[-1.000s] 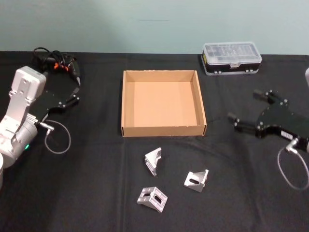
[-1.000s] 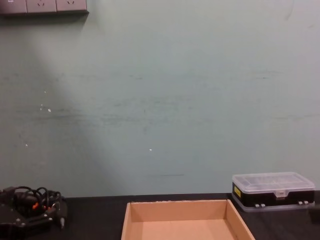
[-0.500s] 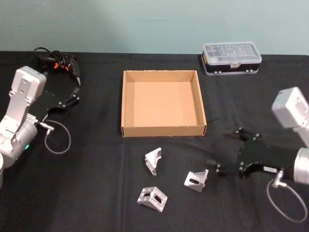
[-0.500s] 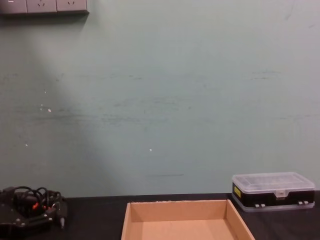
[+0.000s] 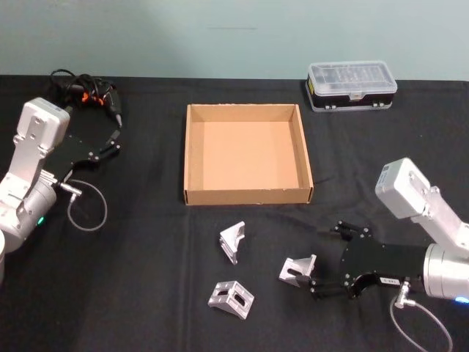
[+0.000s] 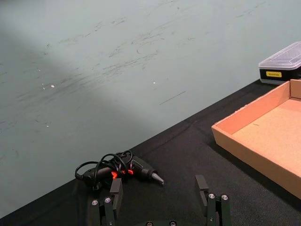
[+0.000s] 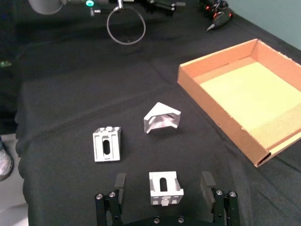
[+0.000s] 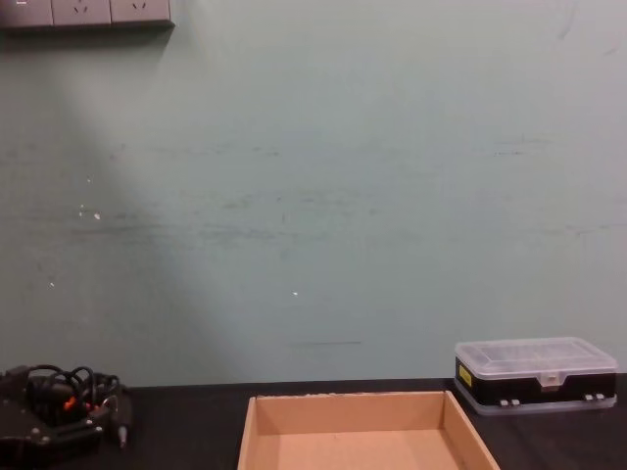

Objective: Use one hand to pick up the angle iron from the table and place it into the box.

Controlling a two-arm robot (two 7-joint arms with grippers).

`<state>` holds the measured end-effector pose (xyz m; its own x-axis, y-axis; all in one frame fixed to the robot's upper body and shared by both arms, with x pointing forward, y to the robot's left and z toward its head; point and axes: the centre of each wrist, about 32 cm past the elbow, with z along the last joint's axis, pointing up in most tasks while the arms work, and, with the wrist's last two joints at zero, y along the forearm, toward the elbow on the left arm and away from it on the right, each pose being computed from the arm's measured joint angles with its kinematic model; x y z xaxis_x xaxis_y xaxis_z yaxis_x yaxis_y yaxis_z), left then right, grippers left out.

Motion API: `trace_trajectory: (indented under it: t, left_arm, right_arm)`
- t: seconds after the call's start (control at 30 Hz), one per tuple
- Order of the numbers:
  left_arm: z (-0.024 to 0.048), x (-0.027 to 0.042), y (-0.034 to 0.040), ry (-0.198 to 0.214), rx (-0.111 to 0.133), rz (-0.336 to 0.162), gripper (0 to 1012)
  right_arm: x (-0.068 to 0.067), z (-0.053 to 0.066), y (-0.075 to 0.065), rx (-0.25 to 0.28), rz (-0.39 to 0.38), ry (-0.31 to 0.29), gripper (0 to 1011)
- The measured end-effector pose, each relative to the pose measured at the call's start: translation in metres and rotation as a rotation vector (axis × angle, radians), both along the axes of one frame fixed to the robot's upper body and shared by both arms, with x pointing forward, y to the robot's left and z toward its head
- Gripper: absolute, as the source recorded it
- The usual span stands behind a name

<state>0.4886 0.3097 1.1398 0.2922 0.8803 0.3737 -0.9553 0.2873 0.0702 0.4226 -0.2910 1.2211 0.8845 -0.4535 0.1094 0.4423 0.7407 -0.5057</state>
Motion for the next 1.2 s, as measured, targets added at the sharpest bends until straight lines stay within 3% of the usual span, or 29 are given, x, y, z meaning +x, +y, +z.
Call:
trace_trajectory:
  t: [0.43, 1.0, 1.2]
  left_arm:
    - [0.0000, 0.0000, 0.0000, 0.000, 0.000, 0.000, 1000]
    - [0.0000, 0.0000, 0.0000, 0.000, 0.000, 0.000, 1000]
    - [0.0000, 0.0000, 0.0000, 0.000, 0.000, 0.000, 1000]
  right_arm:
    - [0.003, -0.011, 0.004, -0.048, 0.008, 0.020, 1004]
    - [0.008, -0.027, 0.008, -0.051, 0.010, 0.049, 1004]
    - [0.008, -0.029, 0.009, -0.046, 0.005, 0.051, 888]
